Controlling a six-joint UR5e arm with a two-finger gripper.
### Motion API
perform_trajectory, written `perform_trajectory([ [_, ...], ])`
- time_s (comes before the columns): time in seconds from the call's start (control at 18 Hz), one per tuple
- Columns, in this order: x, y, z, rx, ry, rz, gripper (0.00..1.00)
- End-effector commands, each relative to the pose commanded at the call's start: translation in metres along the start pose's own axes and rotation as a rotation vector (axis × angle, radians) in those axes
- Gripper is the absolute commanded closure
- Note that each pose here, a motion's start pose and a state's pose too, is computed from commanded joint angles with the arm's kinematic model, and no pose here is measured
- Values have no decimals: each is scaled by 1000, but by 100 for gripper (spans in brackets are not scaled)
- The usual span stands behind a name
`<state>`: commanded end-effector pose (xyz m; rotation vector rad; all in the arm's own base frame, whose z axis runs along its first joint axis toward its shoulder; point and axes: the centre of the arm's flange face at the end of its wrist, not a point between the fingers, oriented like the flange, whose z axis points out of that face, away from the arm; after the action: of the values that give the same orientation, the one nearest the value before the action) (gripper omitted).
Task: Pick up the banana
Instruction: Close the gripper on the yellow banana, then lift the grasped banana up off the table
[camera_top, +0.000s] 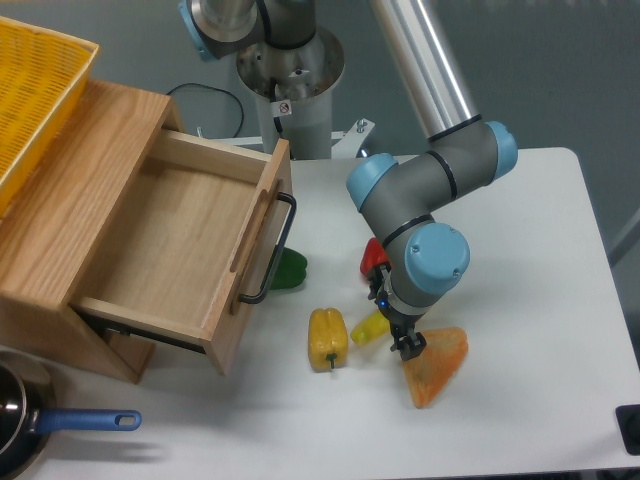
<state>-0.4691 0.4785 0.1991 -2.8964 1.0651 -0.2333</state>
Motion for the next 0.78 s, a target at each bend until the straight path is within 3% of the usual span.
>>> perform_trajectory([
  [0.56, 0, 2, 8, -1, -8, -7, 2],
  [0.78, 0, 2, 6, -3, -11, -7, 33],
])
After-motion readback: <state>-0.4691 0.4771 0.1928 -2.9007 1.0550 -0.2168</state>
